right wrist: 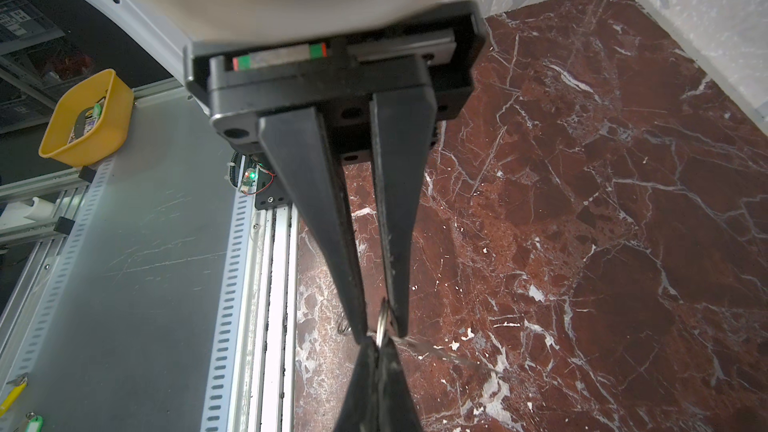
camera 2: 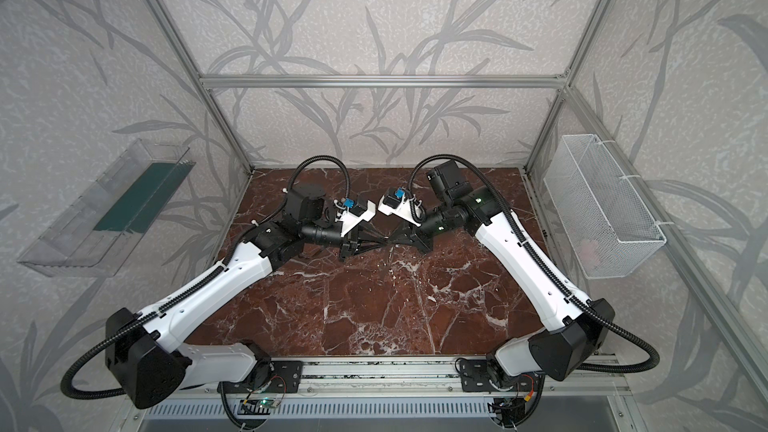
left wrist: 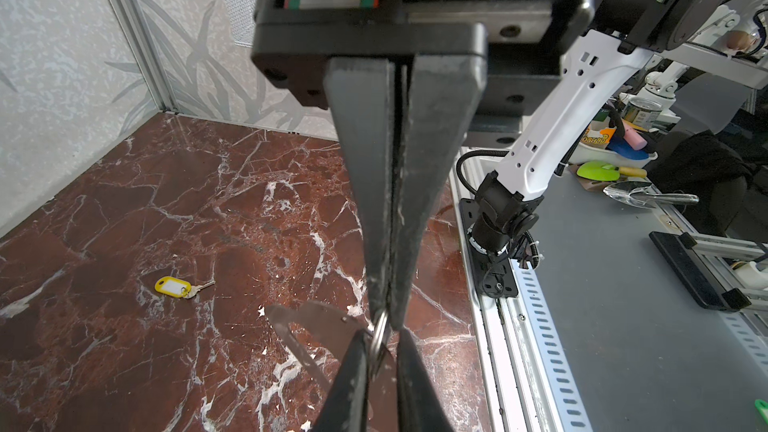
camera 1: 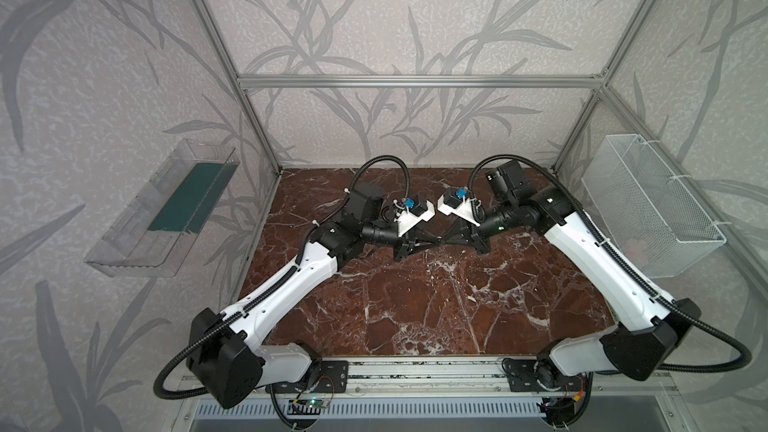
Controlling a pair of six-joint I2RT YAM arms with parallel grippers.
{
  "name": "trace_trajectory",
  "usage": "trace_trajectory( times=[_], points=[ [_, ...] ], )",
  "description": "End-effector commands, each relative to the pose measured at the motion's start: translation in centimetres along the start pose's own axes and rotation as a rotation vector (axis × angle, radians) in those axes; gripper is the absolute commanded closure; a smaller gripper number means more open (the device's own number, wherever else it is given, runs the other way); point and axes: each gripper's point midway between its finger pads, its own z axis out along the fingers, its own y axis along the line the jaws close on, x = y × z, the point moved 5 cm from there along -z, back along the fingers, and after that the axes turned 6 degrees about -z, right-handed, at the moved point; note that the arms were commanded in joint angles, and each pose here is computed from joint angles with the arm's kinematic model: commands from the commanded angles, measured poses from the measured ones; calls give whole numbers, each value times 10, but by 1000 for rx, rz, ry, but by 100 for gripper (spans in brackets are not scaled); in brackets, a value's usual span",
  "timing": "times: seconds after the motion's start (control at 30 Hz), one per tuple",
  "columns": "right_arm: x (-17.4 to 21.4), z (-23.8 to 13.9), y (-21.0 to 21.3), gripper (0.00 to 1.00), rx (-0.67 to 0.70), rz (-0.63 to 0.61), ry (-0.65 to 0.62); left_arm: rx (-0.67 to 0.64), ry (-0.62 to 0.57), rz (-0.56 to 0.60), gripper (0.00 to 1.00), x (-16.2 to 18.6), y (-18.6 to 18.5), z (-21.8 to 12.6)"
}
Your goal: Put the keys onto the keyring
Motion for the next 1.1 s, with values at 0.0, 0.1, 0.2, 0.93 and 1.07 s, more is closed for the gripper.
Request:
trace_trajectory(
  times=[0.0,0.1,0.2,0.93,1.07],
  points=[
    [-9,-7,10,100,-15,-40,-37,4,-6,48,89,-10,-4,-1],
    [-9,-6,10,100,-18,-40,-38,-10,-13,54,95,-11,-3,-1],
    [-9,-6,10,100,-18,-39,-39,-27,-21,48,100,-13,-1,-1],
    [8,-26,-20,48,483,161,-322,-263,-473,3,100,-30,21,-17],
    [10,-20,-21,55,470,184,-431,-292,-557,-9,100,-29,24,-16]
  ],
)
